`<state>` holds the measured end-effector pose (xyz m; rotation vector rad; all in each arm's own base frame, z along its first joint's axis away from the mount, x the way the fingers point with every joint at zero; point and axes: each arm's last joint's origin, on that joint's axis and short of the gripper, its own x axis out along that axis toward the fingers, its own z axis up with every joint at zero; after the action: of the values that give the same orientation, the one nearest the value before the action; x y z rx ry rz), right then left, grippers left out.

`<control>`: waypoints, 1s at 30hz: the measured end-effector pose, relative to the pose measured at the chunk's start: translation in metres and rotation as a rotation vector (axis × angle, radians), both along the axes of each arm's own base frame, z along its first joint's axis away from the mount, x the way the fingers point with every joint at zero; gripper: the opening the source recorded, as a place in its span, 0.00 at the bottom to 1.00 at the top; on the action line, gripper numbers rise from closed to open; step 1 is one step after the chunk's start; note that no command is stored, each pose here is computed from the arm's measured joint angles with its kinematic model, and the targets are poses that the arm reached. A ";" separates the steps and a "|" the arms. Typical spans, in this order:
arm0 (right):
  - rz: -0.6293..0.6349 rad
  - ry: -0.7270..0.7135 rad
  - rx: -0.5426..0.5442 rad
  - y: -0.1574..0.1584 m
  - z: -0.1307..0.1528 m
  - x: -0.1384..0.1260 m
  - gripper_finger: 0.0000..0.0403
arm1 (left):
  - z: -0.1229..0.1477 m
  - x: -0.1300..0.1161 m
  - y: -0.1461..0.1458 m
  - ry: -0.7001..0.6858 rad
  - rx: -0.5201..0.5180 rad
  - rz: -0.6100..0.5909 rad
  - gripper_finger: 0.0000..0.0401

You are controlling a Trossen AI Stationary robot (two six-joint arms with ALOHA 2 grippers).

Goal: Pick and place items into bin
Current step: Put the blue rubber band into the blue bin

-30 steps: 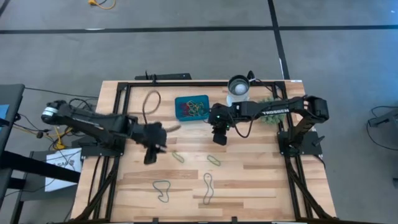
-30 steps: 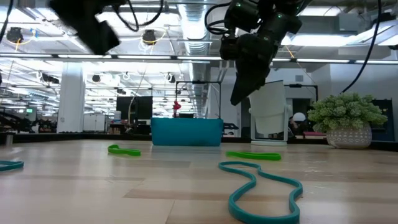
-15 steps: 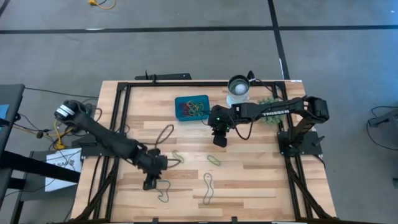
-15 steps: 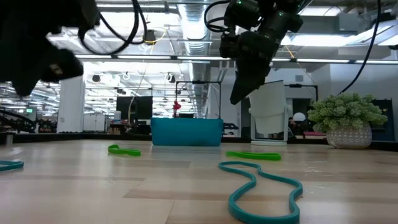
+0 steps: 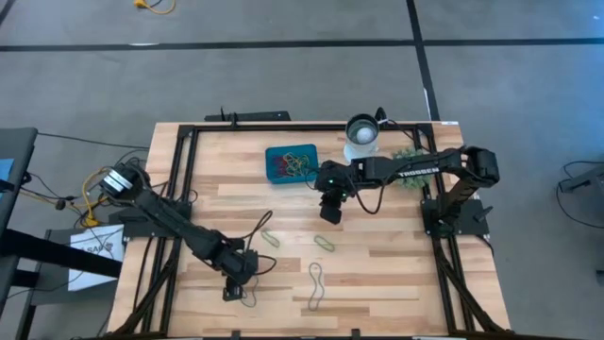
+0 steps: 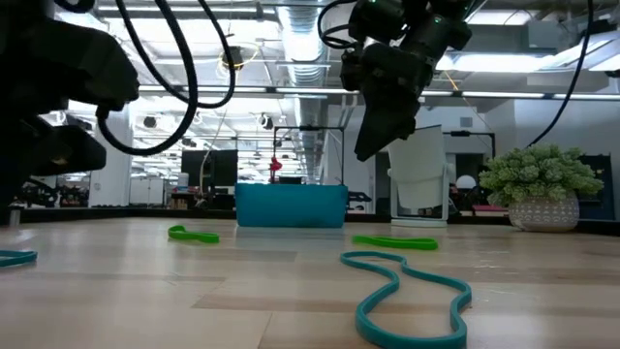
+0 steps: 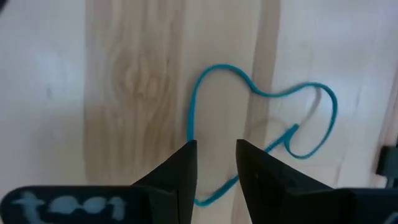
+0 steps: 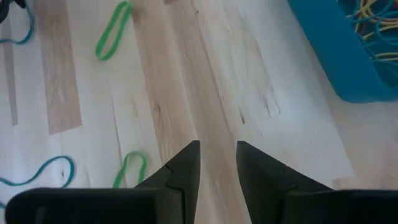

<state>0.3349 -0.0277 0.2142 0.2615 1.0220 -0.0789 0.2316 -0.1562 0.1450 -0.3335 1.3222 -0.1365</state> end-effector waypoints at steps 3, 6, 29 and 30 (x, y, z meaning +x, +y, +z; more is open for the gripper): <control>0.000 0.000 -0.001 0.000 0.000 0.000 0.24 | 0.003 0.000 0.001 -0.017 0.010 0.012 0.25; 0.001 0.000 -0.001 0.000 0.000 0.000 0.24 | 0.004 0.000 0.001 -0.014 0.013 0.012 0.25; 0.001 -0.005 -0.001 0.000 0.000 0.000 0.24 | -0.007 -0.014 -0.010 0.049 0.097 0.122 0.18; 0.001 -0.007 -0.002 0.000 0.000 0.001 0.24 | -0.008 -0.014 -0.011 0.049 0.104 0.122 0.17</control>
<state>0.3354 -0.0278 0.2144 0.2596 1.0155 -0.0776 0.2173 -0.1673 0.1368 -0.3301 1.3478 0.0431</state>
